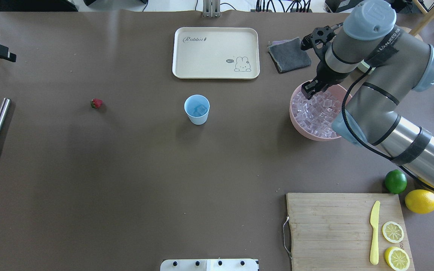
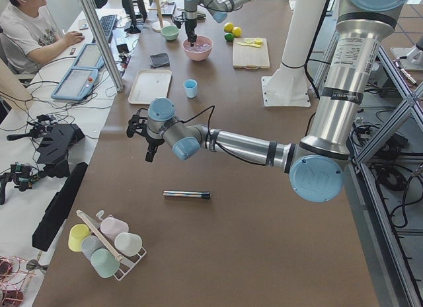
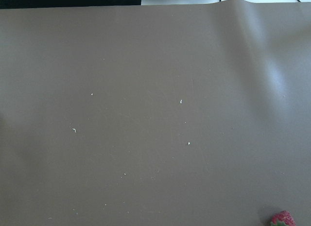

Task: Mash ice and strawberries in cup
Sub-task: 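Lower the right gripper into the ice and grasp a cube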

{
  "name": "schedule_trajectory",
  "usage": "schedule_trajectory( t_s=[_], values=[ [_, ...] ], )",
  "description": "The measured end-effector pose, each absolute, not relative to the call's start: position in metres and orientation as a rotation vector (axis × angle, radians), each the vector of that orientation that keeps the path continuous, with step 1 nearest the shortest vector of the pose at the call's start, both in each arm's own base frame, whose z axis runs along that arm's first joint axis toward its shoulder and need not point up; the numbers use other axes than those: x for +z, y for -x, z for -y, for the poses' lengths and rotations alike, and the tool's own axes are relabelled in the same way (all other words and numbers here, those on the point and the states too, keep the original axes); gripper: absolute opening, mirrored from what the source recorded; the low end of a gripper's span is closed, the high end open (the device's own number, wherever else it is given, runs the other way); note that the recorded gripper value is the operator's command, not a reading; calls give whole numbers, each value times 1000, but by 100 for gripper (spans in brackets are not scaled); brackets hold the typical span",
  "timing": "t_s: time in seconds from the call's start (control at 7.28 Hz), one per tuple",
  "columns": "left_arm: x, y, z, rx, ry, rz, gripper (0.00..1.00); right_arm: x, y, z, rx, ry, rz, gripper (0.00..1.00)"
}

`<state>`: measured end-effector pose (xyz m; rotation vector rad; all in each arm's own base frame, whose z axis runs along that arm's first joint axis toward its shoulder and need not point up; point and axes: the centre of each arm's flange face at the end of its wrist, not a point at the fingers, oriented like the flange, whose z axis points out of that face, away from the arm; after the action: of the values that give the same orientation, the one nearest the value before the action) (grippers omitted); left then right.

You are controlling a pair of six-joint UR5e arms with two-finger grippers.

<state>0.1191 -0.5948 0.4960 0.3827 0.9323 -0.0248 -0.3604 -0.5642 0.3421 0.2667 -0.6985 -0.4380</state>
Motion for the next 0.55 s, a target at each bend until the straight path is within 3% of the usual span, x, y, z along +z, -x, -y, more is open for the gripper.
schedule_trajectory(
  t_s=[0.55],
  values=[
    [496,-119,595,-24,-384,-932,97,345,385,547,-518,-285,713,64]
  ],
)
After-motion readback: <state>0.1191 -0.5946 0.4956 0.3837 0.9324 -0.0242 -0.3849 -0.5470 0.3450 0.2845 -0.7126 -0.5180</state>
